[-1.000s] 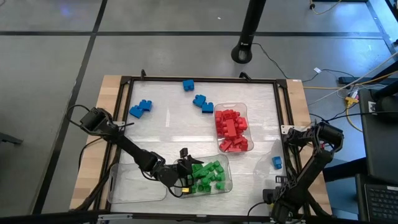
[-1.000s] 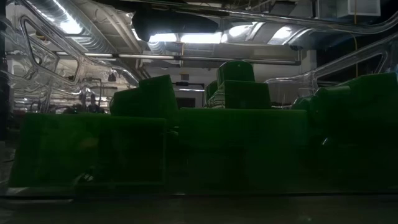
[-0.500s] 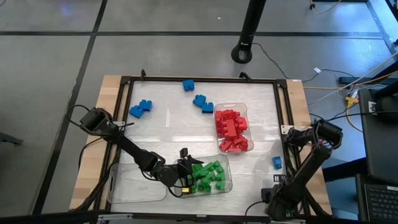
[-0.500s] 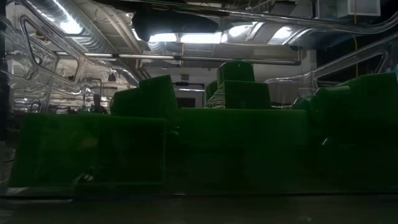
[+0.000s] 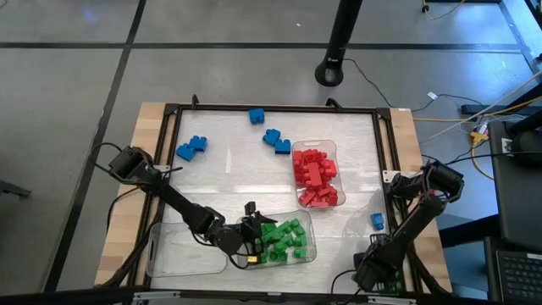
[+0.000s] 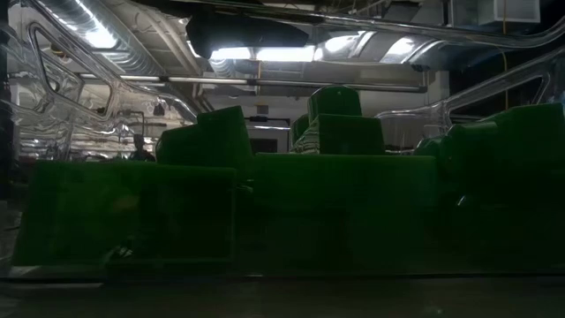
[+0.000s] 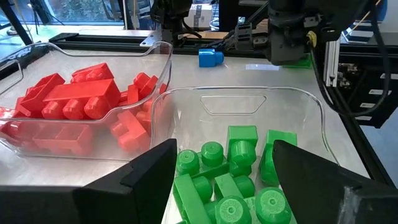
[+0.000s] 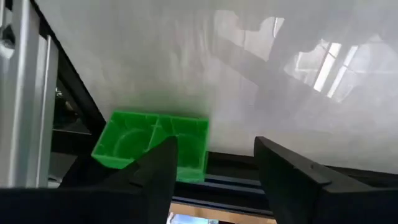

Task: Sort blocks
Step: Put the green game piece into the bottom right transparent bin

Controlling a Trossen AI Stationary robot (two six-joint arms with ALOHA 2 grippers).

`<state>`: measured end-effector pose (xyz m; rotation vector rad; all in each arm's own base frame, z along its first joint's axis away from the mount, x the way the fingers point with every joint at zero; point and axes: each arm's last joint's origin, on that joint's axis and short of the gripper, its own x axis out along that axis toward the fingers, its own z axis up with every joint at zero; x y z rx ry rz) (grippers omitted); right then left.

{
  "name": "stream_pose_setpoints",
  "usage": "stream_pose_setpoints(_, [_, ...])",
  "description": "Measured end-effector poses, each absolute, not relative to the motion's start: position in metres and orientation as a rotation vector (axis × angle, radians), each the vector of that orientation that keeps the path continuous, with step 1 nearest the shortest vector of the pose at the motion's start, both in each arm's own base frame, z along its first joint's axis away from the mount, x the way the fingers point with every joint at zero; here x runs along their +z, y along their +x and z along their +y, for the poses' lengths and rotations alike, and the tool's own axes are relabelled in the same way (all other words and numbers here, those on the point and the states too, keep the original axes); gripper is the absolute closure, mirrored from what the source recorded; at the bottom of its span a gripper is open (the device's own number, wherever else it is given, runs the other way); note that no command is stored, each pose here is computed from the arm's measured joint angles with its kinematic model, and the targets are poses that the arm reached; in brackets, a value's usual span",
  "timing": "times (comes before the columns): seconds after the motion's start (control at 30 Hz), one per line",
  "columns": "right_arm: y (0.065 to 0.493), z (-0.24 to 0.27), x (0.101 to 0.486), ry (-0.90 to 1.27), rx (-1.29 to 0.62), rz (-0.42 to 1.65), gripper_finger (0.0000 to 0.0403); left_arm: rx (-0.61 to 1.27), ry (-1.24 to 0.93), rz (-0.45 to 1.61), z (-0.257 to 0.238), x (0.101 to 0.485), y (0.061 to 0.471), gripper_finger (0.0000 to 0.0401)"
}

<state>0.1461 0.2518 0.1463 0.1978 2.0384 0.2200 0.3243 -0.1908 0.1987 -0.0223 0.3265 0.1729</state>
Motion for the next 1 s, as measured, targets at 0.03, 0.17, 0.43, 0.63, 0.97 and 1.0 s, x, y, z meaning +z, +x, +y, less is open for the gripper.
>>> stream_pose_setpoints(0.03, [0.146, 0.251, 0.145, 0.204, 0.222, 2.042, 0.0194, 0.173, -0.022, 0.326, -0.191, 0.199, 0.324, 0.0146])
stream_pose_setpoints(0.17, [0.142, 0.249, 0.140, 0.238, 0.246, 2.099, 0.0216, 0.173, -0.022, 0.326, -0.191, 0.199, 0.324, 0.0146])
stream_pose_setpoints(0.43, [0.136, 0.243, 0.128, 0.268, 0.285, 2.150, 0.0278, 0.173, -0.022, 0.326, -0.191, 0.199, 0.324, 0.0146])
stream_pose_setpoints(0.63, [0.137, 0.243, 0.127, 0.234, 0.306, 2.099, 0.0357, 0.172, -0.015, 0.327, -0.191, 0.199, 0.324, 0.0146])
stream_pose_setpoints(0.97, [0.148, 0.251, 0.147, 0.140, 0.410, 1.976, 0.0389, 0.171, -0.016, 0.326, -0.191, 0.199, 0.324, 0.0146])
stream_pose_setpoints(1.0, [0.149, 0.252, 0.152, 0.128, 0.422, 1.956, 0.0392, 0.171, -0.016, 0.325, -0.191, 0.199, 0.324, 0.0146])
